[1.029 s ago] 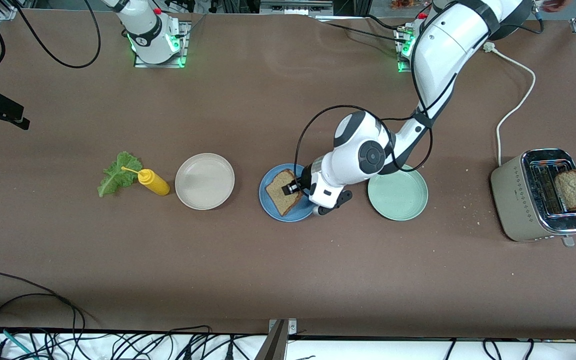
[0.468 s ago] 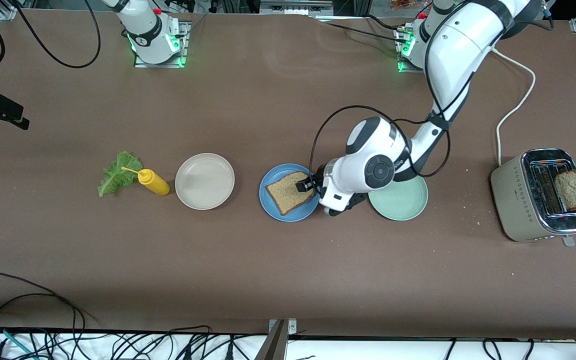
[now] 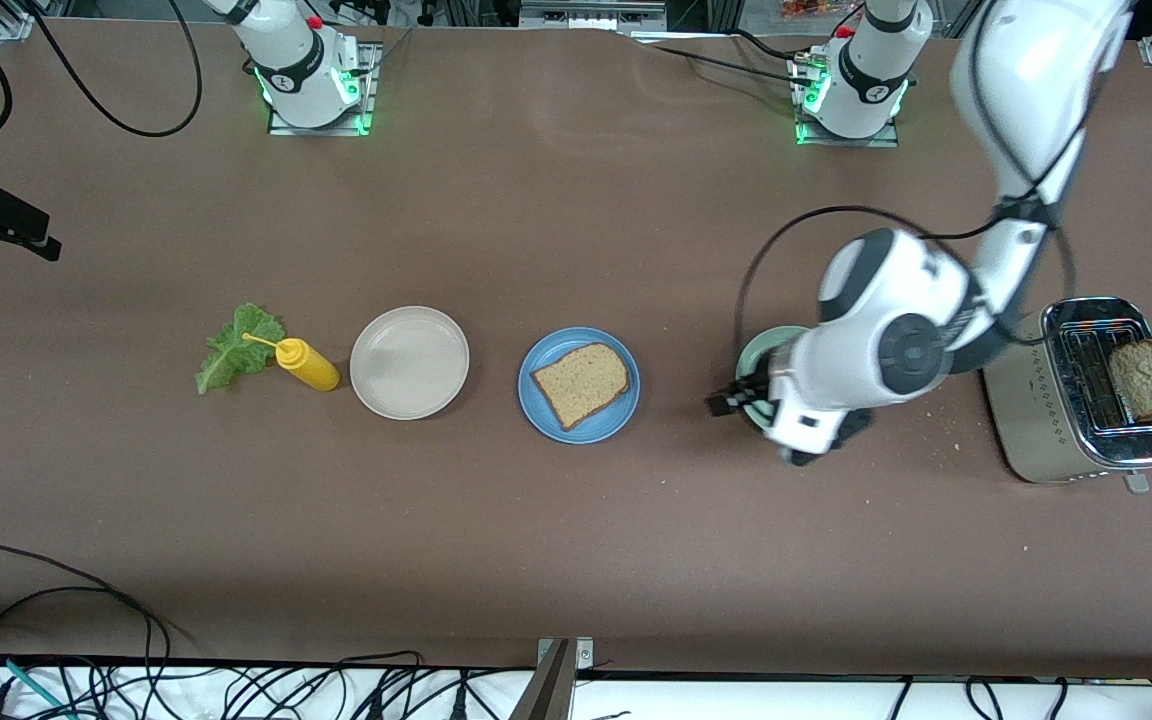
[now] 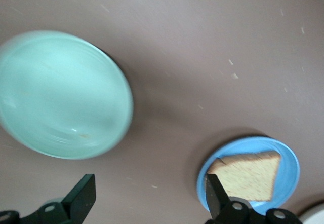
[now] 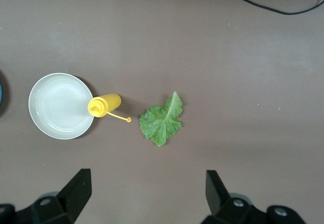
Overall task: Make sandwich in blue plate with both arms
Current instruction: 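Release the bread with the left gripper while the right gripper reaches the lettuce, then grasp the green lettuce leaf with the right gripper and lift it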
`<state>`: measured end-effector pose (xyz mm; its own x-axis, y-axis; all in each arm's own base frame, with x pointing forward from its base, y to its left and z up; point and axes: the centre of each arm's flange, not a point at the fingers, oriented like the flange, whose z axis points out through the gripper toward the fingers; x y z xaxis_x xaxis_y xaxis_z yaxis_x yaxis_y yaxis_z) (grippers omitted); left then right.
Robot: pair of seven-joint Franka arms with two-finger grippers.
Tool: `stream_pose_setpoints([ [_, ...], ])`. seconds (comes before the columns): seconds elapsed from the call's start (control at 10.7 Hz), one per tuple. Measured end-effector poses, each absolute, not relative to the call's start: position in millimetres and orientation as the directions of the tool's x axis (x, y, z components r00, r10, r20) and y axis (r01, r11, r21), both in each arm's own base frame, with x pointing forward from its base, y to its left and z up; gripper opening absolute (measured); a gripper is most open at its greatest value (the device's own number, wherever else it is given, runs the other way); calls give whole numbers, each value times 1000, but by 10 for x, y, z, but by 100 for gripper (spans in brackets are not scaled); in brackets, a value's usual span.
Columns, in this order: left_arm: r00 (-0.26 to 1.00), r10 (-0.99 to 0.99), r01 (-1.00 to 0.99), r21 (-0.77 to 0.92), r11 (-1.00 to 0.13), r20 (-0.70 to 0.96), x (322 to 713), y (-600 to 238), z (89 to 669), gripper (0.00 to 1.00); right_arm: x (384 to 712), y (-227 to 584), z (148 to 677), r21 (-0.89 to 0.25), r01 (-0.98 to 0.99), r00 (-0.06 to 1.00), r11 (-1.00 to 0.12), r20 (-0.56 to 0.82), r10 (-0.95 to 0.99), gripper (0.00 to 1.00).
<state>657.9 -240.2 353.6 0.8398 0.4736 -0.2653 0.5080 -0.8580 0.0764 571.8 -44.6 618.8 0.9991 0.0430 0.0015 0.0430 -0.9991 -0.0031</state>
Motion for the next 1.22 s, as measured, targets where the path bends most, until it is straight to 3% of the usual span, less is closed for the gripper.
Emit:
stream_pose_setpoints([
  [0.28,891,412,428,51,-902,-189,6658,-1472,4193,100,5761,-391,6039,-5,61,998,-998,-24,61,100],
  [0.56,932,352,352,-13,-936,-88,6635,-865,4650,100,5980,-437,5409,-5,17,993,-1000,-116,17,100],
  [0.94,980,193,188,-105,-977,-42,6473,-449,5150,100,6218,-518,4459,53,-260,947,-964,-178,-266,100],
  [1.22,990,119,111,-100,-989,-78,6433,-220,5178,100,6190,-542,3761,97,-432,878,-896,-182,-443,98],
])
